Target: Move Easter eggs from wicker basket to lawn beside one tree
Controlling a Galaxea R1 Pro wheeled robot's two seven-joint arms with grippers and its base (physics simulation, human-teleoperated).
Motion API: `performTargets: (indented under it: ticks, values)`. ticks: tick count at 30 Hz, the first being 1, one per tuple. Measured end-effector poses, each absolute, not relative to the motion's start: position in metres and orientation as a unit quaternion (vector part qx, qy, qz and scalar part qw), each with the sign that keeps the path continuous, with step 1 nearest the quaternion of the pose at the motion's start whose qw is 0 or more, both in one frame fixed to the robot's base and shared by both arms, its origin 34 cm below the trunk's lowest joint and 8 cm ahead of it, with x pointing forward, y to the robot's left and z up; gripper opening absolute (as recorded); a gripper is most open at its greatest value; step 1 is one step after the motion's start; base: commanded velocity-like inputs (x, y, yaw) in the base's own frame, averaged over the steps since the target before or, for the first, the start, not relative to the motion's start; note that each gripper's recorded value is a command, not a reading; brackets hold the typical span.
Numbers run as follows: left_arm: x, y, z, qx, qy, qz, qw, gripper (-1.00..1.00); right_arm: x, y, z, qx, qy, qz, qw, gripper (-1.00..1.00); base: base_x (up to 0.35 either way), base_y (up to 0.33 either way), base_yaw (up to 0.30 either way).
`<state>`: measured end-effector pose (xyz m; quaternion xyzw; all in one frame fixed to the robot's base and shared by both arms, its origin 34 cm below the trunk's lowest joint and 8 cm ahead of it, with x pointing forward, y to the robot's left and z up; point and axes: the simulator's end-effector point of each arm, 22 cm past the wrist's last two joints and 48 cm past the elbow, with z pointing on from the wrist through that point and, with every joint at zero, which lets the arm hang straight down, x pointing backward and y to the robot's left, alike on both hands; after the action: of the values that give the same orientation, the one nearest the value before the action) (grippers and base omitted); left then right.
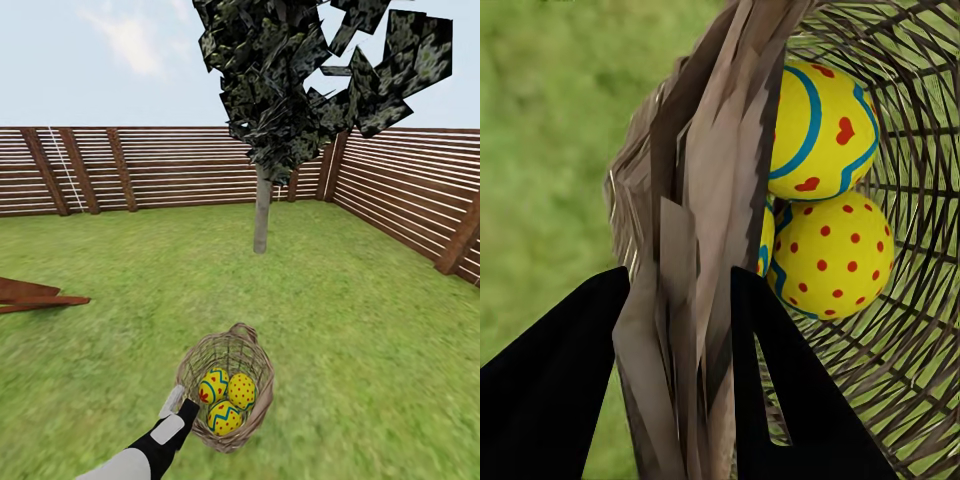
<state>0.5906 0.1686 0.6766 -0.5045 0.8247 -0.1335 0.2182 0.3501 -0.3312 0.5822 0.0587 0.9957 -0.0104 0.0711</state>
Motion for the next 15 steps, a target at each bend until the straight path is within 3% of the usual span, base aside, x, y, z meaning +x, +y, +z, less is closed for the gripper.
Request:
performTargets:
  ticks: [15]
  values:
    - [0.5902,0.1673,0.6766,-0.505,0.825,-0.134,0.217,-1.00,0.3488,-0.3287,0.5817,0.055,0.996,-0.009,0.070,1.00,0.306,-0.094,0.000]
